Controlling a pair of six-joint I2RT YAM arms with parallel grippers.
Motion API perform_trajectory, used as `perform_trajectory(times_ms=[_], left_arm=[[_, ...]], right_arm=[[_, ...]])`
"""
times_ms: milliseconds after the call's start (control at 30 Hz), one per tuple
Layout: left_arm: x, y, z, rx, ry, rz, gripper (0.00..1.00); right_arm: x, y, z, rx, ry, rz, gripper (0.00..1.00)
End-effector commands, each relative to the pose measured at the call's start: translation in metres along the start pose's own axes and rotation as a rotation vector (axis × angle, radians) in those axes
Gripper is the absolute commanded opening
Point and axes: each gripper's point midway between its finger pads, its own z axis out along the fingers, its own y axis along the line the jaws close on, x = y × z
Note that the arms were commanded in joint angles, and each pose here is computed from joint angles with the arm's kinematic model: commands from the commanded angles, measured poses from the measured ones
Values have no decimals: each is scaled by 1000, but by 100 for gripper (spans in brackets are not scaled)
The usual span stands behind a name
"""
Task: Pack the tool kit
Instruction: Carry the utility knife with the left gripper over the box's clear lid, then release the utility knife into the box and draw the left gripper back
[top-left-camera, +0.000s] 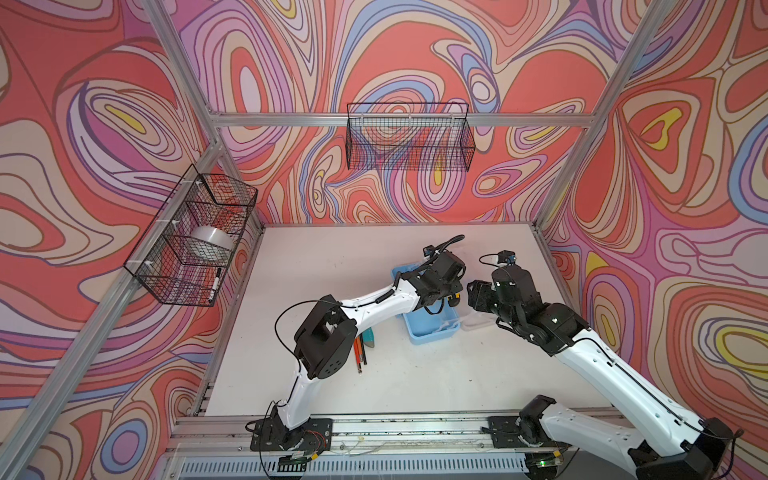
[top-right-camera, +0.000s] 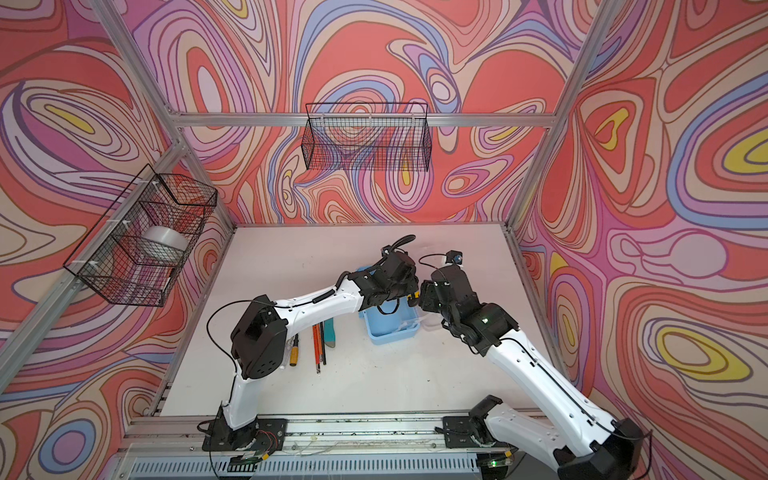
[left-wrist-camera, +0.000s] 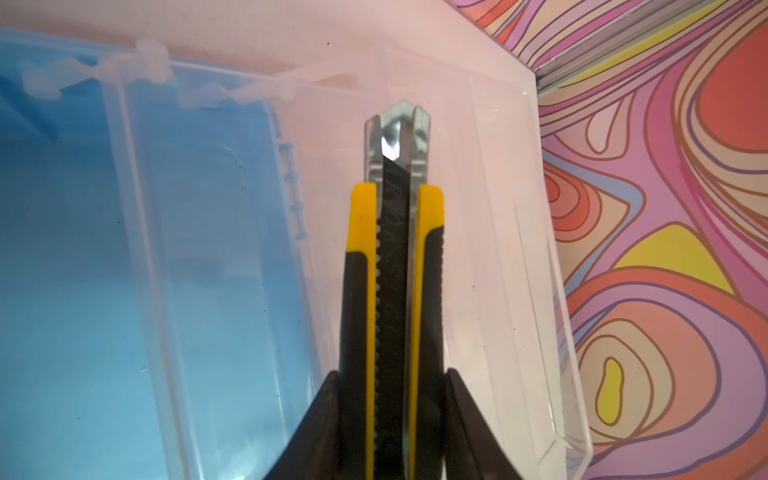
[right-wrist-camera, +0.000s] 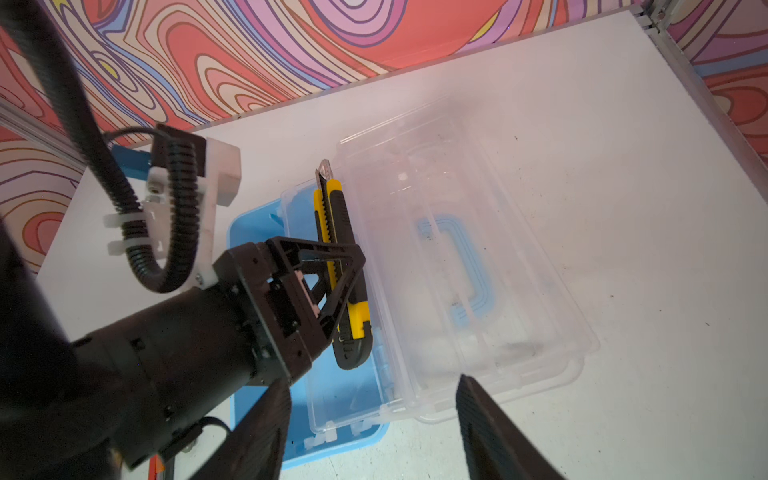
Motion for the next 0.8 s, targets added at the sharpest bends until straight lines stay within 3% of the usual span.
perform_trajectory(times_ms=[0, 233, 333, 433, 600, 767], left_arm=[[-4, 6, 1, -4, -17, -39, 36], [0, 9, 13, 1, 8, -47, 46], [1, 7, 17, 24, 17, -51, 58], [-4, 5, 14, 43, 5, -40, 58], [-29, 8, -10, 85, -41, -4, 60], [-62, 28, -65, 39, -128, 126, 64]], right_arm=[[3, -6, -1, 20, 7, -14, 67], [3, -3, 6, 20, 20, -15, 67], [2, 3, 6, -1, 25, -9, 69], [-1, 6, 7, -8, 28, -11, 69], [-8, 23, 9, -62, 47, -38, 66], [-13, 47, 14, -127, 71, -41, 65]])
